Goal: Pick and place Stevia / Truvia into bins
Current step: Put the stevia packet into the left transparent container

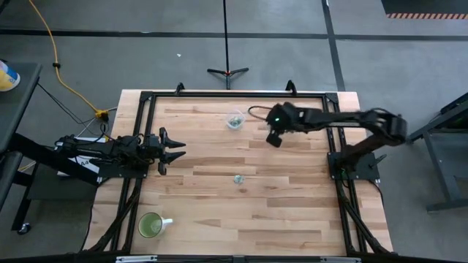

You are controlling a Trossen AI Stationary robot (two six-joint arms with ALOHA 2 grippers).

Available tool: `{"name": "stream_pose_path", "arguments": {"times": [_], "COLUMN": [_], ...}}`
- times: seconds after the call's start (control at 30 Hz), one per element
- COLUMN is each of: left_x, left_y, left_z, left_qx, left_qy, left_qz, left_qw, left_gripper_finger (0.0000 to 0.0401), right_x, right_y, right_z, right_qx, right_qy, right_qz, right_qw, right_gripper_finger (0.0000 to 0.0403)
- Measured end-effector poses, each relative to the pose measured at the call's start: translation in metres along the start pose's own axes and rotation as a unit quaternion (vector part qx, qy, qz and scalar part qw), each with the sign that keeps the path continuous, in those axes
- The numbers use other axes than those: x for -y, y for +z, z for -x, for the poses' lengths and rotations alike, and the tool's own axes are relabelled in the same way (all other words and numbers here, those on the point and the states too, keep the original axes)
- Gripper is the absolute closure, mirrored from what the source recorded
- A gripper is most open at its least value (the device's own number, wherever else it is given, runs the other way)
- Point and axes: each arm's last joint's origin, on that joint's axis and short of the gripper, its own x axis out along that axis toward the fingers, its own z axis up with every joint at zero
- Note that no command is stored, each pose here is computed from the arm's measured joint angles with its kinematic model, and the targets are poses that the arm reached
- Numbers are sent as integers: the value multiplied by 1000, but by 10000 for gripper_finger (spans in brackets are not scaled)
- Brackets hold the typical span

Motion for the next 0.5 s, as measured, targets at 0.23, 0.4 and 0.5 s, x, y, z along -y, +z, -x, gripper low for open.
{"name": "stream_pose_path", "arguments": {"times": [0.23, 0.4, 0.5], "left_x": [0, 0, 0], "left_y": [0, 0, 0], "left_z": [0, 0, 0], "left_qx": [0, 0, 0], "left_qy": [0, 0, 0], "left_qz": [0, 0, 0], "left_qw": [1000, 1000, 1000], "left_gripper_finger": [215, 215, 215], "right_x": [45, 59, 64], "right_y": [-22, -37, -49], "right_z": [23, 5, -3], "right_qx": [-52, -48, -53], "right_qy": [-78, -51, -41], "right_qz": [-63, -89, -103], "right_qw": [994, 994, 992], "right_gripper_finger": [402, 402, 395]}}
